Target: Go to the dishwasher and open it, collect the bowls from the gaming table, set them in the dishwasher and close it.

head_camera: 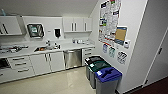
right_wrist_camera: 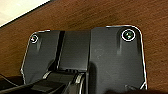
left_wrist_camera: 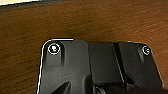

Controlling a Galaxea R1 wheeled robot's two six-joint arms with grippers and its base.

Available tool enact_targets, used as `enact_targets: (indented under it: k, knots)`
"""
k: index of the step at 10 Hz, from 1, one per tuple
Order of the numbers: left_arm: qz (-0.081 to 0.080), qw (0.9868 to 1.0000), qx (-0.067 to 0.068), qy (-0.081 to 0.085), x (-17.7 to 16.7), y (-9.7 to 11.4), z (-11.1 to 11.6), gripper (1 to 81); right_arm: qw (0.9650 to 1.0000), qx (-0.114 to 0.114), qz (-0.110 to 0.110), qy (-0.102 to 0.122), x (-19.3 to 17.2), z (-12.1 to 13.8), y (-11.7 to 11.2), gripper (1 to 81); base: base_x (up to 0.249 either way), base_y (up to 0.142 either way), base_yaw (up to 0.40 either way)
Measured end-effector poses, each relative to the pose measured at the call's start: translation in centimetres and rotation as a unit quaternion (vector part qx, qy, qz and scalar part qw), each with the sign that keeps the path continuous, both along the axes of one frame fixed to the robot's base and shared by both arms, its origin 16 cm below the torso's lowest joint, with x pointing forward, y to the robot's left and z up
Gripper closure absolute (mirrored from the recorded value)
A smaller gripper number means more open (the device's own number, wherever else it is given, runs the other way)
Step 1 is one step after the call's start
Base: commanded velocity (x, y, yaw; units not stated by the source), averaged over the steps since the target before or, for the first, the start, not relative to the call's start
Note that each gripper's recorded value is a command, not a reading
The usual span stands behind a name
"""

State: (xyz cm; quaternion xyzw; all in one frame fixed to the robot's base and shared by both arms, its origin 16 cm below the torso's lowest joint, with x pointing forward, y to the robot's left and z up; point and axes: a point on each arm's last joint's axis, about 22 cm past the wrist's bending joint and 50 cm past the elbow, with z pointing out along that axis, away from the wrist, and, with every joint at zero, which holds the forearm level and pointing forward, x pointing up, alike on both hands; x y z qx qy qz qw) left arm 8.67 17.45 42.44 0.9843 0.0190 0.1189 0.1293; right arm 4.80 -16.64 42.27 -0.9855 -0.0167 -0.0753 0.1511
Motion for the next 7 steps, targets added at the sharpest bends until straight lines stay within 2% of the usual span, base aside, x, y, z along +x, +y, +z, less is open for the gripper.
enact_targets:
  k: [3, 7]
  knots:
    - [0.000, 1.0000, 0.006, 0.000, 0.12, 0.94, -0.07, 1.0, 1.0000, 0.003, 0.000, -0.002, 0.32, 0.07, 0.47, 1.0, 0.111, 0.079, 0.000]
    - [0.000, 1.0000, 0.004, -0.001, 0.17, 0.72, -0.05, 1.0, 1.0000, 0.003, 0.000, 0.000, 0.10, 0.05, 0.45, 1.0, 0.112, 0.079, 0.000]
